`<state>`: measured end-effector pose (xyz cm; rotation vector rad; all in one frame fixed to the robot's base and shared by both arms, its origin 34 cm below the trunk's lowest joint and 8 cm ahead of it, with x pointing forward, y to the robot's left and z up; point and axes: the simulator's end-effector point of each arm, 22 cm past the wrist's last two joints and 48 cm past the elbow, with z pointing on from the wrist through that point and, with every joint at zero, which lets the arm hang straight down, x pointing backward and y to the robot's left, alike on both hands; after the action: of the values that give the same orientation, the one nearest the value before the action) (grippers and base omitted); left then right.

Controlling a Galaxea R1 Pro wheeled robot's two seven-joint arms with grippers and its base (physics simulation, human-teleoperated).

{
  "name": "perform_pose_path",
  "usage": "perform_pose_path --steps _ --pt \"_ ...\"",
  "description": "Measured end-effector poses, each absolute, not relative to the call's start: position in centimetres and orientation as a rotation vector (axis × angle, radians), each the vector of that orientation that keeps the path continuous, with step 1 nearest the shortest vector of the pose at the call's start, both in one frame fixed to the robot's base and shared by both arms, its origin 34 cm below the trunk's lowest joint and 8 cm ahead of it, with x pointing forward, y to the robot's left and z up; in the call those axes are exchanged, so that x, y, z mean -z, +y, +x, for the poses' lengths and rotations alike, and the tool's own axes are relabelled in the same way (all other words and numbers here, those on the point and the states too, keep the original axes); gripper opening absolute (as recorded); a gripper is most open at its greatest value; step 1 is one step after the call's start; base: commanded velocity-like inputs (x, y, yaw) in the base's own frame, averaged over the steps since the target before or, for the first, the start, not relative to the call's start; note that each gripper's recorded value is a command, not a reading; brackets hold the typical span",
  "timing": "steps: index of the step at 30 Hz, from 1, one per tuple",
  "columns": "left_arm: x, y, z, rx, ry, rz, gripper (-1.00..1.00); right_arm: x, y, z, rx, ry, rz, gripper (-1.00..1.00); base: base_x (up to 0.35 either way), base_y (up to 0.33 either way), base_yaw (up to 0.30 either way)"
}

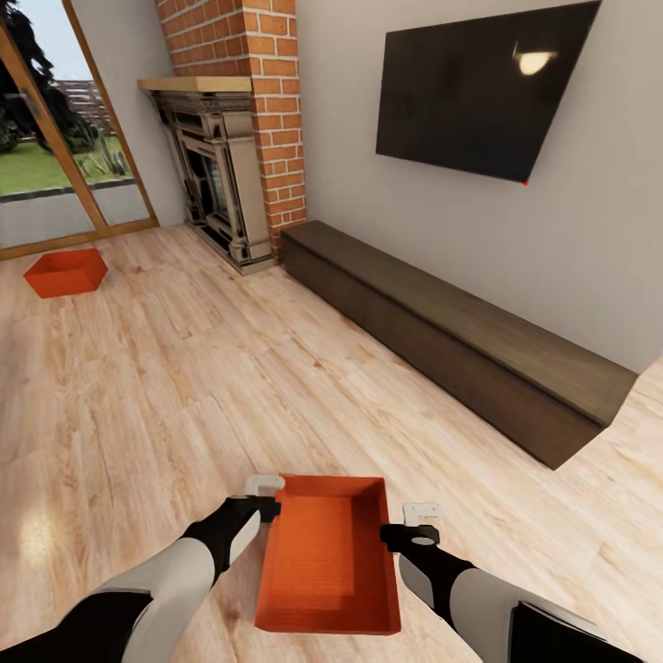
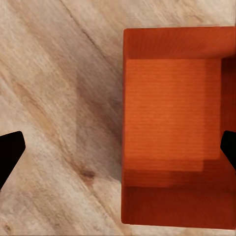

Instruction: Move the two storage containers from the living room to the garage. In the garage, place one container on the floor and stack the other container on top of it (either order is fine).

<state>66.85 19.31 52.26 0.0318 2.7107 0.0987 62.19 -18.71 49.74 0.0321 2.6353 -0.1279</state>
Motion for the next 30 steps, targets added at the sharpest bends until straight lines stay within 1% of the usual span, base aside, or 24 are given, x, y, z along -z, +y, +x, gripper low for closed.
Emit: perform_pose_path --steps 4,11,15,19,22,30 --pt "-52.3 19.3 66.9 -0.098 2.708 0.031 1.0 -49.7 -18.7 62.2 0.128 2.636 0.033 1.0 0.13 0.0 0.0" --pt "-51.9 19.1 66.3 -0.092 2.724 0.032 1.0 -49.7 -18.8 62.2 0.131 2.637 0.033 1.0 0.011 0.0 0.0" --pt "-50.8 19.1 64.4 -0.091 2.775 0.032 1.0 -49.5 -18.9 61.9 0.135 2.651 0.03 1.0 0.001 0.0 0.0" --pt "-49.4 19.4 60.7 -0.1 2.913 0.044 1.0 -48.1 -18.7 58.5 0.149 2.816 -0.005 1.0 0.0 0.0 0.0" --pt "-49.1 19.4 59.1 -0.096 2.981 0.04 1.0 -47.8 -18.8 57.4 0.161 2.867 -0.014 1.0 0.0 0.0 0.0" --pt "-49.0 19.2 58.6 -0.087 3.009 0.03 1.0 -47.2 -19.2 54.4 0.183 3.006 -0.051 1.0 0.0 0.0 0.0"
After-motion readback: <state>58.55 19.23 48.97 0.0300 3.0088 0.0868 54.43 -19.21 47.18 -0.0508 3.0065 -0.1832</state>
